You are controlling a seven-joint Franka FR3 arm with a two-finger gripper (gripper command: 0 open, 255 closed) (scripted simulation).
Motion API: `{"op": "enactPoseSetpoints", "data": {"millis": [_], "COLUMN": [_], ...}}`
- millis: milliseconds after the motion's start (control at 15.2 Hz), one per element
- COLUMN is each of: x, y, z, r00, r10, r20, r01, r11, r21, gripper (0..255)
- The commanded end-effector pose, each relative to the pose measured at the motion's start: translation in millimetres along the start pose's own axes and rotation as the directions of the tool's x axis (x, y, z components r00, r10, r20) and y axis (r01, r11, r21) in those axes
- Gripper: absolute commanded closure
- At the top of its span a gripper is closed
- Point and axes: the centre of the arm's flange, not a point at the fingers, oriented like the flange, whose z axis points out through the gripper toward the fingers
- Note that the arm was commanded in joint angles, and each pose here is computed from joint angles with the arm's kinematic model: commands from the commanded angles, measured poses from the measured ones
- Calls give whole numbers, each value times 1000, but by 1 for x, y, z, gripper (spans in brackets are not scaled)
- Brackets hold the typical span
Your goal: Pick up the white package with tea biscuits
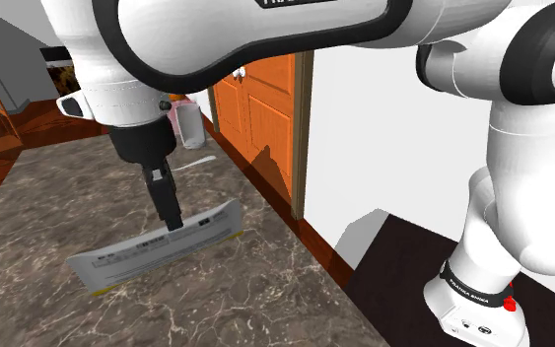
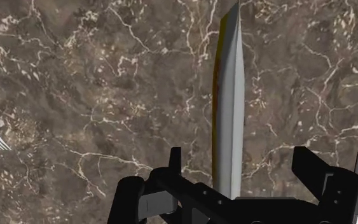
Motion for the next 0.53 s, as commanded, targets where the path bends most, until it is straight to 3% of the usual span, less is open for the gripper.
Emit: {"op": "enactPoseSetpoints", "data": {"millis": [0, 462], "x": [7, 7], "y": [-4, -4], "z": [8, 38], "r00": [1000, 1000], "r10": [-15, -15], "r20": [-2, -2], "r01": [15, 15], "r11": [1000, 1000], "r21": [0, 0], "gripper": [0, 0]}}
